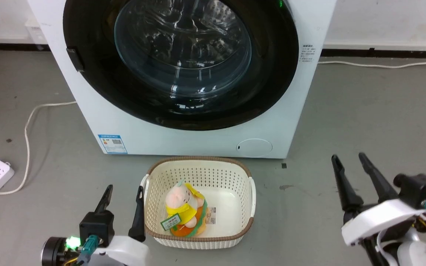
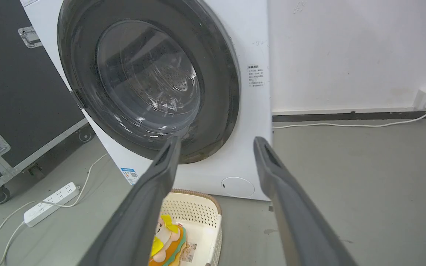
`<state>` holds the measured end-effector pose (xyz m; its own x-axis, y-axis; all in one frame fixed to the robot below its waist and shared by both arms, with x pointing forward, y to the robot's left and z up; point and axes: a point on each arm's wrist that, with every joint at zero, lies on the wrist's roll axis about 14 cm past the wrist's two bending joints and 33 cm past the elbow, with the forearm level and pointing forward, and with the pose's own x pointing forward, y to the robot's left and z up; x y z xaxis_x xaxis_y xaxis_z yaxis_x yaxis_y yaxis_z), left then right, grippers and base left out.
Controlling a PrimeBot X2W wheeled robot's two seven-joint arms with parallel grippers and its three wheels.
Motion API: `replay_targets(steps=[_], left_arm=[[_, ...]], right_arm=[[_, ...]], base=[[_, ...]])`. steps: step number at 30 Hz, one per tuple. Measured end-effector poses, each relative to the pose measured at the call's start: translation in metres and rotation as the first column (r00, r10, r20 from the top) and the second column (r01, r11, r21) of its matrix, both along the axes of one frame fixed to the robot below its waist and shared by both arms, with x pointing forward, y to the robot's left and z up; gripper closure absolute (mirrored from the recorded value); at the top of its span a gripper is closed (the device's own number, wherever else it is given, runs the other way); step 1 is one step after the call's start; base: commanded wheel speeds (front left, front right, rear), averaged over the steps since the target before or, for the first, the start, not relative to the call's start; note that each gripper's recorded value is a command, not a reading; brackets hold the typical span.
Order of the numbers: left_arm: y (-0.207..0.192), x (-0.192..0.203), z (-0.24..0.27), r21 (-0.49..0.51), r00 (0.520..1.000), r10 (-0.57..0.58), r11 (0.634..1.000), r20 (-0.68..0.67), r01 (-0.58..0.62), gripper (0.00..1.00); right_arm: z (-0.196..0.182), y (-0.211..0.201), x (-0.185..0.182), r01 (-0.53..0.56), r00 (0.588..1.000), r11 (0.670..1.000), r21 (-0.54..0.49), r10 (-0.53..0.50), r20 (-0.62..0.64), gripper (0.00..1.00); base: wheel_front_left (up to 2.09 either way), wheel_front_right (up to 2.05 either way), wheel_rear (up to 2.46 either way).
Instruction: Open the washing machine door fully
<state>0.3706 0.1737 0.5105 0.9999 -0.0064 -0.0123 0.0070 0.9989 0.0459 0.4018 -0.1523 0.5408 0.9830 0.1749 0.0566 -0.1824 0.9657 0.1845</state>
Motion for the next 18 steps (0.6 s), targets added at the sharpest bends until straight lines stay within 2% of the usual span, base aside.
replay_targets(steps=[4,5,6,7,18], left_arm=[[0.0,0.004,0.0,0.0,1.0,0.0,1.0,0.007,0.0,0.0],[0.0,0.004,-0.001,0.0,1.0,0.001,1.0,0.004,-0.001,0.0],[0.0,0.004,-0.002,0.0,1.0,0.002,1.0,0.002,-0.002,0.0],[0.0,0.005,-0.003,0.0,1.0,0.003,1.0,0.002,-0.003,0.0],[0.004,0.014,-0.009,0.002,1.0,0.013,1.0,-0.003,-0.013,0.0]], right_arm=[[0.003,0.0,0.014,-0.006,1.0,0.997,0.075,0.006,-0.008,0.0],[0.004,0.001,0.017,-0.008,1.0,0.996,0.089,0.008,-0.009,0.19],[0.004,0.001,0.02,-0.01,1.0,0.995,0.104,0.012,-0.013,0.68],[0.005,0.002,0.023,-0.012,1.0,0.993,0.119,0.013,-0.013,1.0],[0.005,0.008,0.064,-0.029,0.996,0.956,0.293,0.053,-0.075,1.0]], base=[[0.0,0.0,0.0],[0.0,0.0,0.0],[0.0,0.0,0.0],[0.0,0.0,0.0],[0.0,0.0,0.0]])
